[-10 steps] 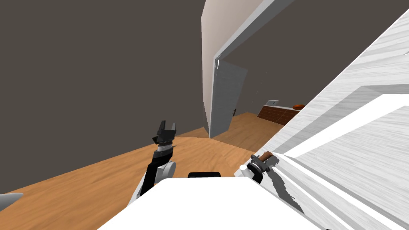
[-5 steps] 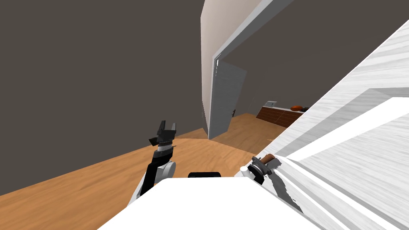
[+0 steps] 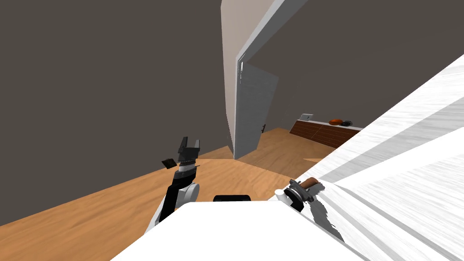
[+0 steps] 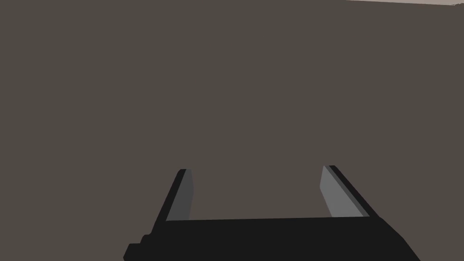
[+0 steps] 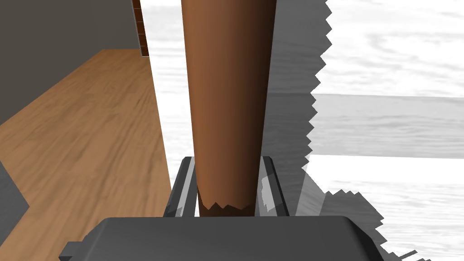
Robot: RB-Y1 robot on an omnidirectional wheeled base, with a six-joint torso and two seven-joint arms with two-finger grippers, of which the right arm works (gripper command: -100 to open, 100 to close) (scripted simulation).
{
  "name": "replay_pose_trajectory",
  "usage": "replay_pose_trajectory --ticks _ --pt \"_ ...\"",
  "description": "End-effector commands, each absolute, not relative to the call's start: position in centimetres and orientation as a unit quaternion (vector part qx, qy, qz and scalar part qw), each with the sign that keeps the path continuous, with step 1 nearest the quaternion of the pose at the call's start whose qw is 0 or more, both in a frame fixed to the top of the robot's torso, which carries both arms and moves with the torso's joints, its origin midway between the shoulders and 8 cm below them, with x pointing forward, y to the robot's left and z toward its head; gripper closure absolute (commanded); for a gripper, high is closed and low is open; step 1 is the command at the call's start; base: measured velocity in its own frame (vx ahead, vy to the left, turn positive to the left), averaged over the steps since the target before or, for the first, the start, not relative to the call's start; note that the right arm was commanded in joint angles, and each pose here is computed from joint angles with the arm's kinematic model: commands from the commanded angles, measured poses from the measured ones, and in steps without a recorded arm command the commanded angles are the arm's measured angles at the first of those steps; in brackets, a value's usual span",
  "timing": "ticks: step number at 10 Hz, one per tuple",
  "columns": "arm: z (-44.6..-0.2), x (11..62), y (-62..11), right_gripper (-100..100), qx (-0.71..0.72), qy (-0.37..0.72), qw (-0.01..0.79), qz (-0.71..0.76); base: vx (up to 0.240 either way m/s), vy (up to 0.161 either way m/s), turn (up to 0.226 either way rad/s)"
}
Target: Push the door open
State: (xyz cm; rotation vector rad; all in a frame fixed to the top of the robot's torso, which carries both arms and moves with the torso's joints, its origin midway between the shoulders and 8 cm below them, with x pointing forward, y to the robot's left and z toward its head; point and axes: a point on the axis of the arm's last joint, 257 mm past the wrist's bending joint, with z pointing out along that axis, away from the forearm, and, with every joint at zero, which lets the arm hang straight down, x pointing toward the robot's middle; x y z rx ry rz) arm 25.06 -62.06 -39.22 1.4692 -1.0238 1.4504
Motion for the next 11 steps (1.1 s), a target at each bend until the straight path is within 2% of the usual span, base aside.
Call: replay_pose_trajectory --ticks 1,4,11 --pt "-39.2 24.4 -62.7 100 0.577 -0.407 0.413 0.575 0.06 -0.055 -0.005" --pt "-39.2 23.1 -63.5 100 0.57 -0.417 0.423 0.567 0.104 -0.072 -0.034" --pt "-39.3 18.1 -66.1 100 0.543 -0.453 0.456 0.541 0.127 -0.118 -0.044"
